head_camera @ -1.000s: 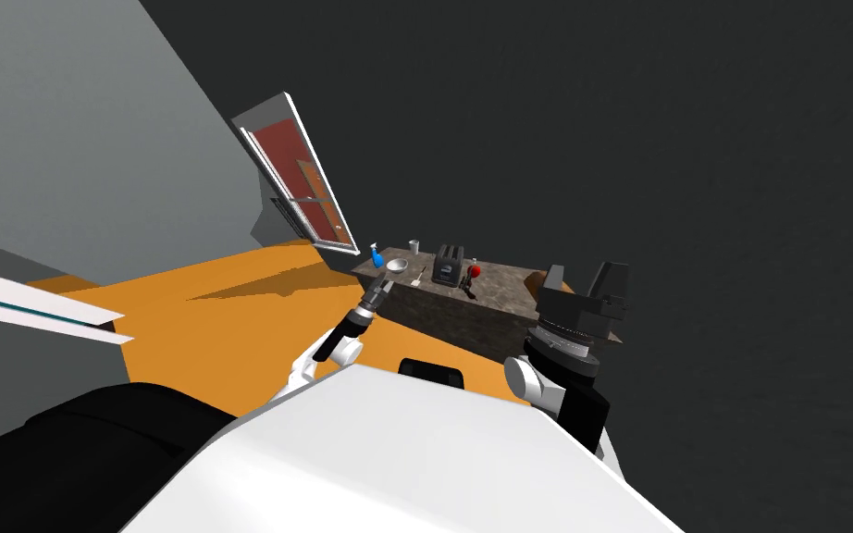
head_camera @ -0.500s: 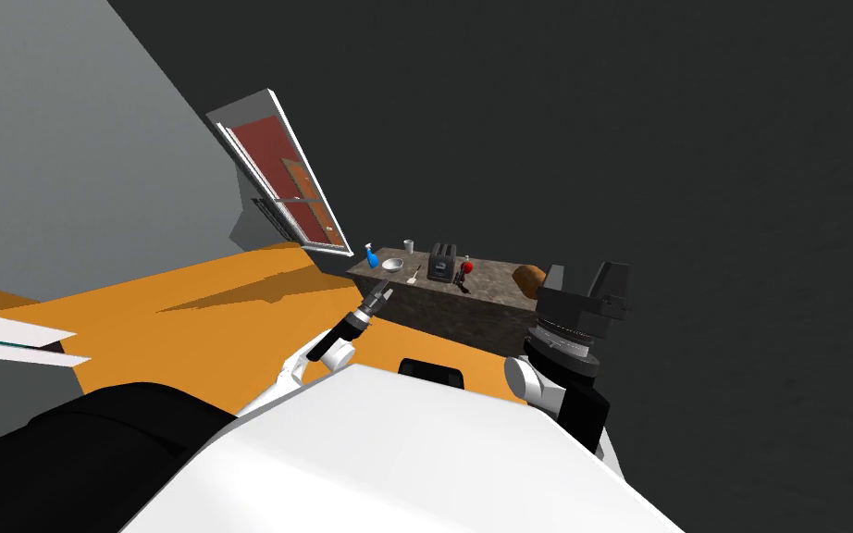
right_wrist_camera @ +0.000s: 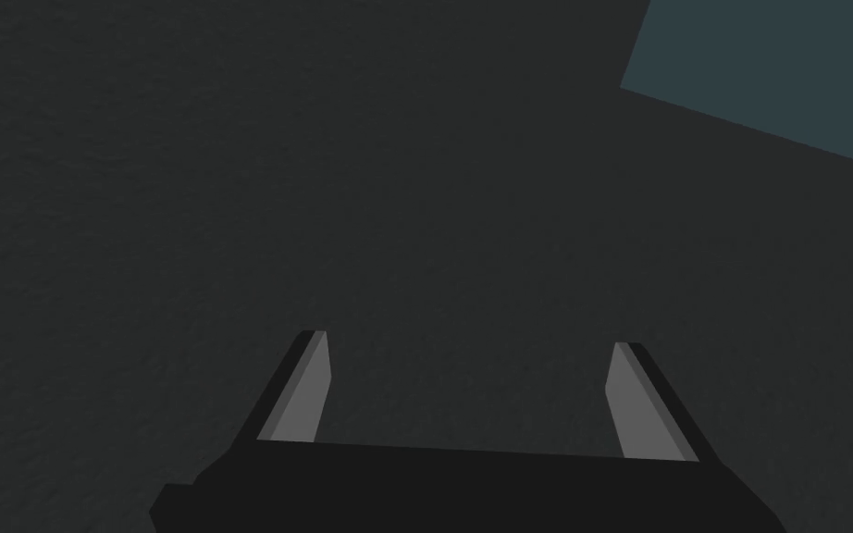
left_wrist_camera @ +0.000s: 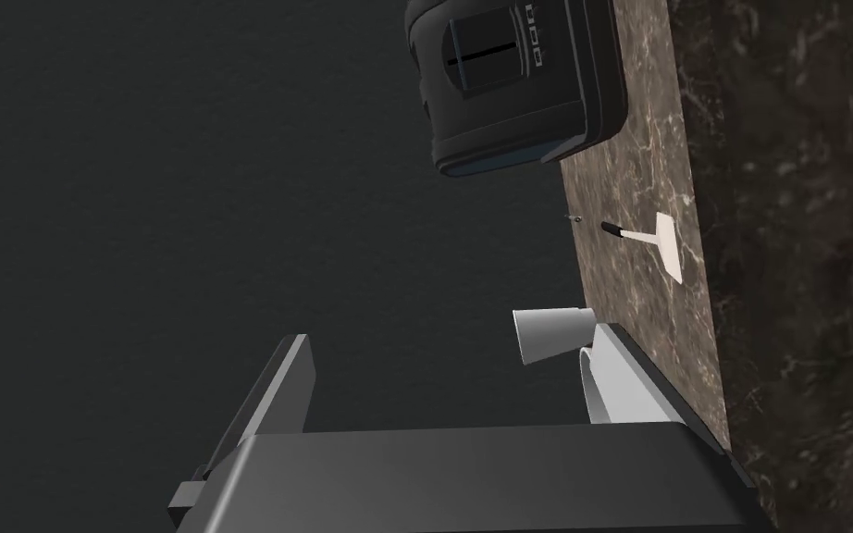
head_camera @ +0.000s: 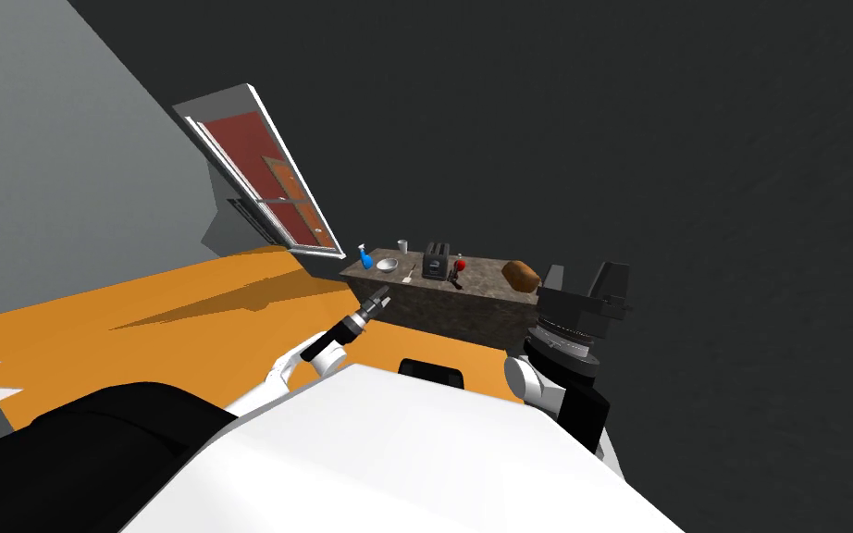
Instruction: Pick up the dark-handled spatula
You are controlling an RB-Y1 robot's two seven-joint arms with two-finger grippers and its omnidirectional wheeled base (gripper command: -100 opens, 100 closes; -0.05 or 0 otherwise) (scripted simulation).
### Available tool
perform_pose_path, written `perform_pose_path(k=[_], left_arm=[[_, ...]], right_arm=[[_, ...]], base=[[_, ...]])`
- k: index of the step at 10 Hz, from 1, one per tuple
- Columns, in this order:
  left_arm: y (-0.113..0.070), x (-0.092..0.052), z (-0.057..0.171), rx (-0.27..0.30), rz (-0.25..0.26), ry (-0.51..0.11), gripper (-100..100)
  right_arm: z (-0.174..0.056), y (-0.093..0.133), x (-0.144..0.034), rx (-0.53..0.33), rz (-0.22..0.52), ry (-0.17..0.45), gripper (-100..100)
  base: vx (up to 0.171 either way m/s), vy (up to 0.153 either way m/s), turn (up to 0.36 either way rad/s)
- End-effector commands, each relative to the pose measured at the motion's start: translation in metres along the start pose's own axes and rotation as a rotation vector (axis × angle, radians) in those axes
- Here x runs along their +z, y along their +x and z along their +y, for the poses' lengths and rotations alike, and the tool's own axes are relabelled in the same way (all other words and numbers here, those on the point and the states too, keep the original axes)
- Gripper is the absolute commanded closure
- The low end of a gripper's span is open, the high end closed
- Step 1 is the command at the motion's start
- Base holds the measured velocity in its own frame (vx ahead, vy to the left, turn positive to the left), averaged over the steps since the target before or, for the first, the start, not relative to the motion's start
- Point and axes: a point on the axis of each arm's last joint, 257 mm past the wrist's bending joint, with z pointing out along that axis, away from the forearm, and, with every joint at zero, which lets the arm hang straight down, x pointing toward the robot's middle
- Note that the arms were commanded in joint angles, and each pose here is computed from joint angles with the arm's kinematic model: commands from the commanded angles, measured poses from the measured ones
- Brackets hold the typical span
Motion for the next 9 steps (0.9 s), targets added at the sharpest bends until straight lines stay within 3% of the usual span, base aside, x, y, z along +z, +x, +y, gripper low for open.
perform_pose_path(k=[1, 3, 4, 5, 6, 8, 9], left_arm=[[-0.003, -0.01, 0.024, -0.019, 0.015, -0.076, -100], [-0.004, -0.012, 0.025, 0.0, 0.028, -0.085, -100], [-0.007, -0.024, 0.047, -0.023, 0.036, -0.157, -100], [-0.009, -0.025, 0.047, -0.003, 0.049, -0.167, -100], [-0.012, -0.039, 0.069, -0.027, 0.051, -0.238, -100], [-0.015, -0.041, 0.069, -0.002, 0.067, -0.25, -100], [-0.019, -0.057, 0.089, -0.02, 0.069, -0.324, -100]], right_arm=[[0.0, 0.0, 0.0, 0.0, 0.0, 0.0, 0], [0.0, 0.0, 0.0, 0.0, 0.0, 0.0, 0], [0.0, 0.0, 0.0, 0.0, 0.0, 0.0, 0], [0.0, 0.0, 0.0, 0.0, 0.0, 0.0, 0], [0.0, 0.0, 0.0, 0.0, 0.0, 0.0, 0], [0.0, 0.0, 0.0, 0.0, 0.0, 0.0, 0], [0.0, 0.0, 0.0, 0.0, 0.0, 0.0, 0]], base=[[-0.016, -0.017, -0.257], [-0.011, -0.007, -0.051], [-0.011, -0.019, -0.213], [-0.011, -0.012, -0.158], [-0.009, -0.021, -0.308], [-0.004, -0.008, -0.057], [0.003, -0.017, -0.3]])
